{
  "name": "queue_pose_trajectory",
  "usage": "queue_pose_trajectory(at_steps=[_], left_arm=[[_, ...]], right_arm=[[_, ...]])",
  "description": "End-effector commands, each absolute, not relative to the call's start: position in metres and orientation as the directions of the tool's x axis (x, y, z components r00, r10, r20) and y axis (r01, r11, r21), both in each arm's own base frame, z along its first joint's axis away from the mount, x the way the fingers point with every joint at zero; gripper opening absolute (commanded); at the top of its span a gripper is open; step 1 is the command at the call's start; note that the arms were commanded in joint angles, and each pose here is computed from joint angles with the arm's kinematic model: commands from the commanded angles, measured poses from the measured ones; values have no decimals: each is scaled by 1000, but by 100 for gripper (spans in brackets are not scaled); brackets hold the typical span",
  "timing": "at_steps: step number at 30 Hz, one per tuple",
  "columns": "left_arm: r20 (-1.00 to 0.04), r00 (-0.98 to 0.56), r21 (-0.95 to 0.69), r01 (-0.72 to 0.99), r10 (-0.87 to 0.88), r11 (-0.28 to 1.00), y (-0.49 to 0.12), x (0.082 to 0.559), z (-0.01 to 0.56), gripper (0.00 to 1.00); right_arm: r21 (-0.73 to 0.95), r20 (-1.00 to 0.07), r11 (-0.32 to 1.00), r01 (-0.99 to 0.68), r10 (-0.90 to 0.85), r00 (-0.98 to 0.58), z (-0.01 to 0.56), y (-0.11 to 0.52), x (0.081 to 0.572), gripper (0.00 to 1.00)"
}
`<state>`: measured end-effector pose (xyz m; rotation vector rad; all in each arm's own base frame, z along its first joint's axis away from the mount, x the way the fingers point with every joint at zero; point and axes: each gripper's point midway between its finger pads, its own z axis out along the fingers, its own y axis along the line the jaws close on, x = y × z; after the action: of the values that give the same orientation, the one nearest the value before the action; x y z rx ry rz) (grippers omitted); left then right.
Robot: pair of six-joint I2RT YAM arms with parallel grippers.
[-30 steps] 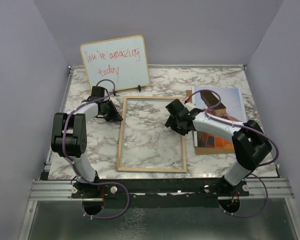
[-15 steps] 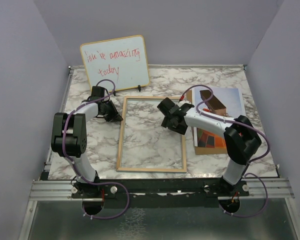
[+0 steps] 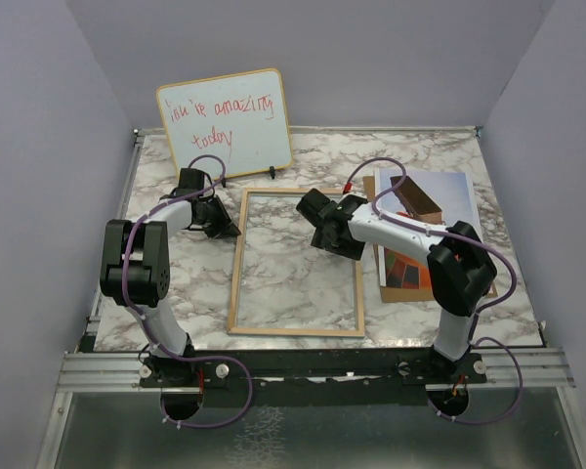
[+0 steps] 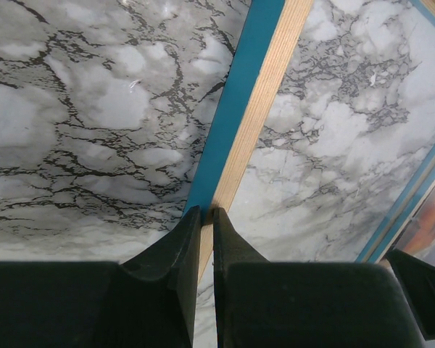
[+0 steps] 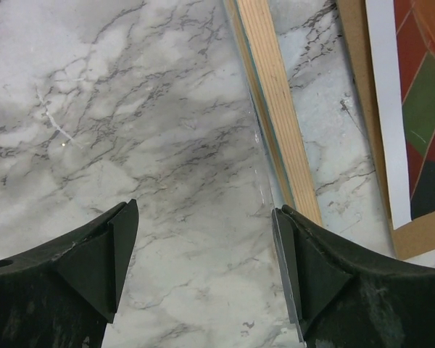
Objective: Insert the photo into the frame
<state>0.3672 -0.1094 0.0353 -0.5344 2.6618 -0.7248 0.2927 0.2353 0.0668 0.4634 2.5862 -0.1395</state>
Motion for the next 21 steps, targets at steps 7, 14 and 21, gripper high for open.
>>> queue_pose_trajectory(at_steps=[7,14,21], left_arm=[[-90,-915,-436,-318,-392,842,-108,329,-11,13],[-89,-916,-433,-319,-392,843,-108,328,-11,13],[-90,-916,-434,-318,-392,843,-108,328,-10,13]], right_arm=[[-67,-536,939,336,250,-806,77,223,289,82],[-7,-524,953,302,253,-813,84,231,287,86],[68,-513,960,270,266,-816,93,242,287,88]])
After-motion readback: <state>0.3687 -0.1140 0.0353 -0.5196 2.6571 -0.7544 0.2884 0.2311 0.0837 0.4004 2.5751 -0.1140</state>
